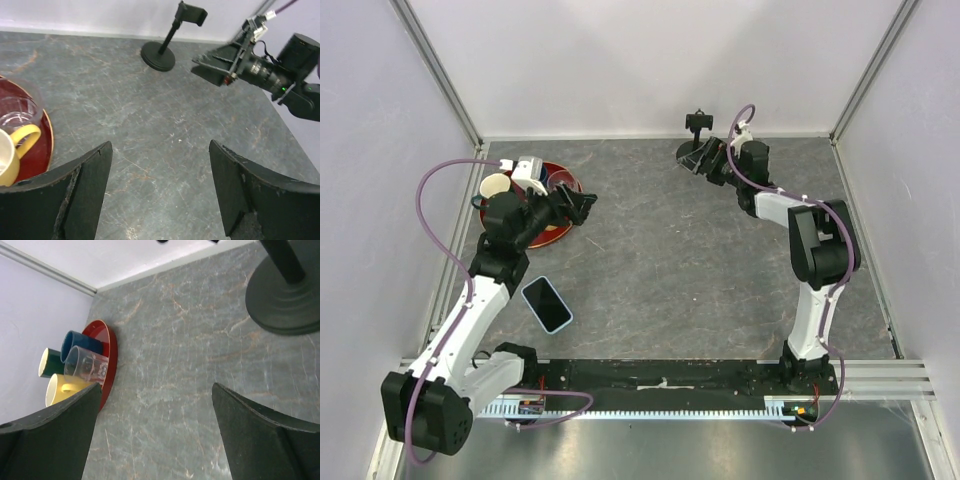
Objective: Place the phone on the phone stand
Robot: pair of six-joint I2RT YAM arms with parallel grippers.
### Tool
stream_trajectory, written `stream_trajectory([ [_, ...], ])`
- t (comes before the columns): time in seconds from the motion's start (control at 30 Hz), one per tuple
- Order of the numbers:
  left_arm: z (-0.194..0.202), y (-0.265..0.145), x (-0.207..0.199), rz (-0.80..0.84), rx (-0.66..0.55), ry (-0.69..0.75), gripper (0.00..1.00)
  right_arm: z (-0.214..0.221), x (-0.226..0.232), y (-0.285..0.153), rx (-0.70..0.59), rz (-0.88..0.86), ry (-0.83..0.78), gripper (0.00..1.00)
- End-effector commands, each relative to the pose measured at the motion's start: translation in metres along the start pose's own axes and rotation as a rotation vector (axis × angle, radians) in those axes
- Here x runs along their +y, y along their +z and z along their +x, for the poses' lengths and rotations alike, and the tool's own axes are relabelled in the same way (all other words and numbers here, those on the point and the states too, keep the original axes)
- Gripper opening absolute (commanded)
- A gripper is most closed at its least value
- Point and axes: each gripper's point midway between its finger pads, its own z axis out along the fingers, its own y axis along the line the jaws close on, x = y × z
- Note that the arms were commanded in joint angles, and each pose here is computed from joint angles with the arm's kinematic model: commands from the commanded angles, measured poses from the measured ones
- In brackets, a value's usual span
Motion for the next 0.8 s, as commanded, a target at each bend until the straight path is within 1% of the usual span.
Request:
stream_trajectory([
  [0.0, -0.01, 0.003, -0.025, 0.119, 0.024, -0.05, 0.82, -0.04, 0.015, 0.013, -0.107, -0.109, -0.023, 0.98],
  [0.1, -0.01, 0.004, -0.027, 0.141, 0.032, -0.071, 0.81, -0.049, -0.005, 0.013, -0.165, -0.102, 0.064, 0.98],
  [0.13, -0.009, 0.004, -0.026, 0.143, 0.038, -0.085, 0.8, -0.06, -0.004, 0.011, -0.211, -0.136, 0.12, 0.98],
  [0.2, -0.008, 0.006, -0.025, 0.147, 0.042, -0.095, 0.79, -0.067, -0.016, 0.002, -0.267, -0.156, 0.173, 0.98],
  [0.23, -0.006, 0.007, -0.024, 0.151, 0.051, -0.106, 0.78, -0.076, -0.01, -0.003, -0.311, -0.205, 0.198, 0.98],
  [0.47, -0.002, 0.01, -0.03, 0.202, 0.074, -0.146, 0.75, -0.093, -0.038, -0.002, -0.423, -0.189, 0.283, 0.98],
  [0.57, -0.002, 0.01, -0.032, 0.208, 0.073, -0.146, 0.75, -0.104, -0.036, 0.006, -0.449, -0.234, 0.269, 0.98],
  [0.77, -0.002, 0.009, -0.034, 0.223, 0.069, -0.151, 0.75, -0.105, -0.024, 0.013, -0.449, -0.311, 0.104, 0.98],
])
